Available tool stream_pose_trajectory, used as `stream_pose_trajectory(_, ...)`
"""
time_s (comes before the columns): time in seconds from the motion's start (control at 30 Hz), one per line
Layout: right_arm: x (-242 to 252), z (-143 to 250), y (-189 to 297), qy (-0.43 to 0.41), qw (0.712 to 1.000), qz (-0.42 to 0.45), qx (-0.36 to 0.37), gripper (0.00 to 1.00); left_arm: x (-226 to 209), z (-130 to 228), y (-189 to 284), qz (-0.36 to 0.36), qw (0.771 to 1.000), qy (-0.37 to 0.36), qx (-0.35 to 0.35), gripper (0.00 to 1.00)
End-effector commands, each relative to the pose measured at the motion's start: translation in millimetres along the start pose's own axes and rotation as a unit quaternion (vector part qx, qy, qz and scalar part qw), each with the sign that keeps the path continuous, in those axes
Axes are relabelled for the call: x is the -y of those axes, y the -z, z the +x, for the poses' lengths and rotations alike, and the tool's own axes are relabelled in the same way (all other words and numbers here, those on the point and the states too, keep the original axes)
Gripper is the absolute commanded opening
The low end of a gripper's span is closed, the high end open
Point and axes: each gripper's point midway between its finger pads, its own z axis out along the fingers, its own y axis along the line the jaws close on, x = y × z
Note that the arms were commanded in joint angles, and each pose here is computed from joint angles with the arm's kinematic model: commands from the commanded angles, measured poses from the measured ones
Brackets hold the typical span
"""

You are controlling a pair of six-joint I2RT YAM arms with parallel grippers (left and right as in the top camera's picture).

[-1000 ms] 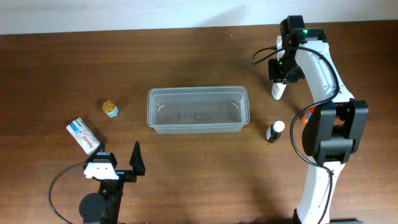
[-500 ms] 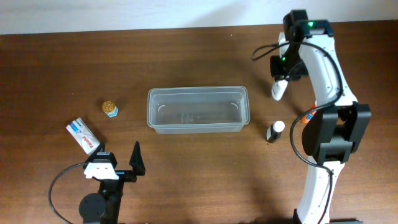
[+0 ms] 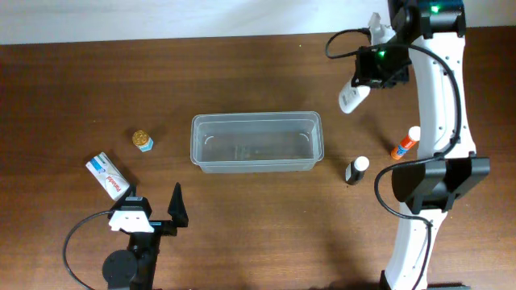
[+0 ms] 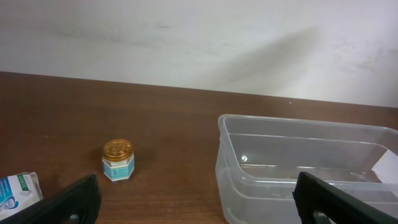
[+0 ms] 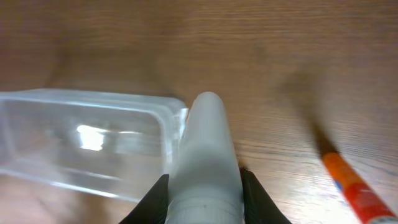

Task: Pack container
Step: 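Carry the spray bottle left into the clear container's right end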

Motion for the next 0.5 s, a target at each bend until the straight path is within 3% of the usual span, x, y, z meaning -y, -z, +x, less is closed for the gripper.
stream_pose_trajectory(0.0, -39, 4, 32, 0.026, 0.997, -0.065, 0.034, 0.09, -2, 1, 0, -0.004, 1.000, -0.006, 0.001, 0.99)
stream_pose_trajectory(0.27, -96, 27, 55, 0.095, 0.991, -0.074, 0.051, 0.09, -2, 1, 0, -0.004, 1.000, -0.006, 0.001, 0.99)
stream_pose_trajectory(0.47, -124, 53, 33, 0.118, 0.993, -0.011, 0.017, 0.09, -2, 1, 0, -0.004, 1.000, -0.006, 0.001, 0.99)
